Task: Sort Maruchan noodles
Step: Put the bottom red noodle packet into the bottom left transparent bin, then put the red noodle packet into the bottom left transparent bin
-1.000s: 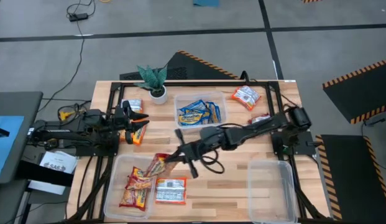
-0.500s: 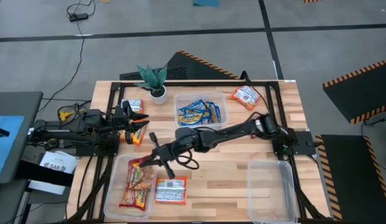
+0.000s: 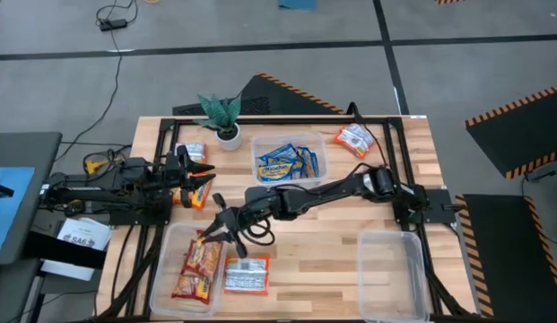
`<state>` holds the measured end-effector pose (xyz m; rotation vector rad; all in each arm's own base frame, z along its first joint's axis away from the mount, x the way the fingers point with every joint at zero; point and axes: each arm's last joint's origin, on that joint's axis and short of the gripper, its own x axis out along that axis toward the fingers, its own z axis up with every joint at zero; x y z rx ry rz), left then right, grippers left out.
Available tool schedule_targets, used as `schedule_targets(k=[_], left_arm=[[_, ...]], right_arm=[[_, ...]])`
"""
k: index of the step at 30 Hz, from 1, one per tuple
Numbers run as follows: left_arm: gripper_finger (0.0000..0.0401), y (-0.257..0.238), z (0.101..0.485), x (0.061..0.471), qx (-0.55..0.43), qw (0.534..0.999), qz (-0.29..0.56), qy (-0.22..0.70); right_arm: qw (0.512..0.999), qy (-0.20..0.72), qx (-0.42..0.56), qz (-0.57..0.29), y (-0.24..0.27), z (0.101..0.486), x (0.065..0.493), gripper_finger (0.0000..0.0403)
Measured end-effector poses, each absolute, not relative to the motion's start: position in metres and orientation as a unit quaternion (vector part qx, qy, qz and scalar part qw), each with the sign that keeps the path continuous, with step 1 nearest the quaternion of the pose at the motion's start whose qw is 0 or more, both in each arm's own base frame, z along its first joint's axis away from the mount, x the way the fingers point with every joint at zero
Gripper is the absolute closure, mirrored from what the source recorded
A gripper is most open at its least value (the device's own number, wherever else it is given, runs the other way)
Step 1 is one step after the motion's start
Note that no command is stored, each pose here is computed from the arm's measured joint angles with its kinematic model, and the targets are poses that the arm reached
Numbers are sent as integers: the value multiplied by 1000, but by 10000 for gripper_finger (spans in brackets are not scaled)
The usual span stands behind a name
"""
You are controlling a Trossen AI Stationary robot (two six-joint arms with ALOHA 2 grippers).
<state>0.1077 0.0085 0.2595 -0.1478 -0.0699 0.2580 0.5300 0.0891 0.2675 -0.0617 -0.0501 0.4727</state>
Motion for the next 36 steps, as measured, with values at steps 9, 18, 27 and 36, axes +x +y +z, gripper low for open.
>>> schedule_targets(k=[9, 18, 27, 36], left_arm=[[287, 8, 257, 108, -72, 989, 130, -22], [287, 9, 256, 108, -79, 987, 136, -16], [287, 9, 254, 108, -83, 986, 141, -11], [287, 9, 254, 108, -81, 986, 142, -10]], right_arm=[[951, 195, -81, 226, 63, 305, 483, 272], [867, 483, -70, 102, 46, 282, 404, 285], [838, 537, 0, -96, 26, 259, 287, 291], [797, 471, 173, -335, -1, 274, 209, 292]])
